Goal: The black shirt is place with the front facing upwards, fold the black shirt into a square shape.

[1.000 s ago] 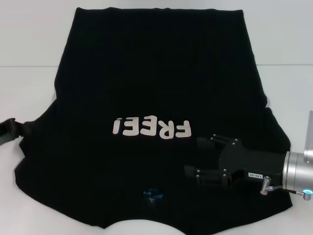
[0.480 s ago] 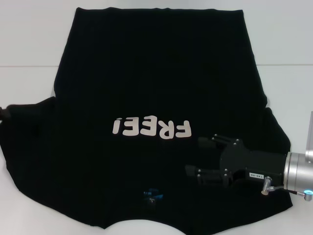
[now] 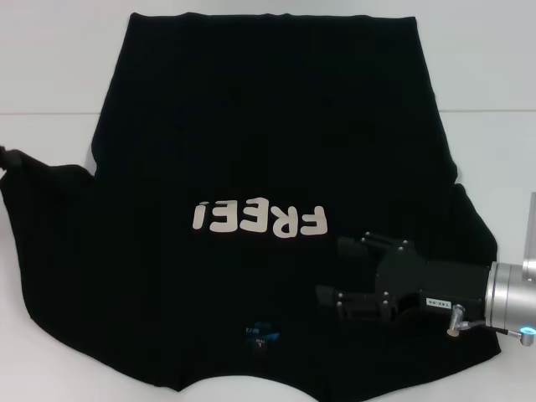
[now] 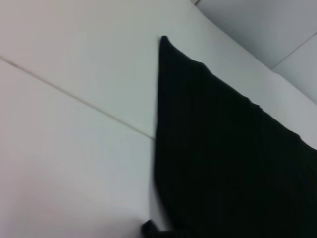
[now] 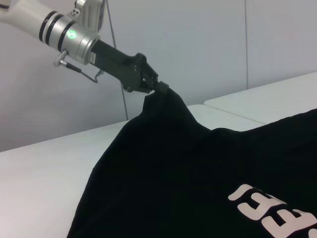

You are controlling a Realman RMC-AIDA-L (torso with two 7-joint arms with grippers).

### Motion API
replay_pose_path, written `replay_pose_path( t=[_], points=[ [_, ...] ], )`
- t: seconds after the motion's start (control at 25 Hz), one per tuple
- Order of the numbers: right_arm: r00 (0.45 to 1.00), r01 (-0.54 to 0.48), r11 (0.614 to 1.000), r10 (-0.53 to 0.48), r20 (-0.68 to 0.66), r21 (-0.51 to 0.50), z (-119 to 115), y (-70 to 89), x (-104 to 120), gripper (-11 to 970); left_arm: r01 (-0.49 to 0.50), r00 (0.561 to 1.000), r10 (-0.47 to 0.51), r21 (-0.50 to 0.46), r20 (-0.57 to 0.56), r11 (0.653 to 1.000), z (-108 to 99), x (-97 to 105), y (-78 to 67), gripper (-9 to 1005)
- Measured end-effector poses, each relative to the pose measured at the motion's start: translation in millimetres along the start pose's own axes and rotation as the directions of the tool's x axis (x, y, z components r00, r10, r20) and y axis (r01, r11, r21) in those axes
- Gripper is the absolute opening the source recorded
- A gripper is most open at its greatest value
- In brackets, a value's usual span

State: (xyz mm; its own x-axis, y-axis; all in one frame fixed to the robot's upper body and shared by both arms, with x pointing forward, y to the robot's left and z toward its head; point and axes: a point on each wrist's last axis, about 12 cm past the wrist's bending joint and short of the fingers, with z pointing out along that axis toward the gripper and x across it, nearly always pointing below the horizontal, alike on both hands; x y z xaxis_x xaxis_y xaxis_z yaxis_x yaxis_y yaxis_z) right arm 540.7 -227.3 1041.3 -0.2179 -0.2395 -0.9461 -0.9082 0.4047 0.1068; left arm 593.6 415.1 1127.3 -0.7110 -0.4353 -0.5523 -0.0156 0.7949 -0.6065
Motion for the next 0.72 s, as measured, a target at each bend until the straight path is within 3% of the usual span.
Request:
replay_pose_path(
  t=[0.72],
  points=[
    [1.0, -0.005, 1.0, 0.005, 0.001, -0.007, 3, 1.1, 0, 914, -0.029, 0.998, 0.032, 0.051, -0.056, 0.998, 15, -25, -39.1, 5]
  ],
)
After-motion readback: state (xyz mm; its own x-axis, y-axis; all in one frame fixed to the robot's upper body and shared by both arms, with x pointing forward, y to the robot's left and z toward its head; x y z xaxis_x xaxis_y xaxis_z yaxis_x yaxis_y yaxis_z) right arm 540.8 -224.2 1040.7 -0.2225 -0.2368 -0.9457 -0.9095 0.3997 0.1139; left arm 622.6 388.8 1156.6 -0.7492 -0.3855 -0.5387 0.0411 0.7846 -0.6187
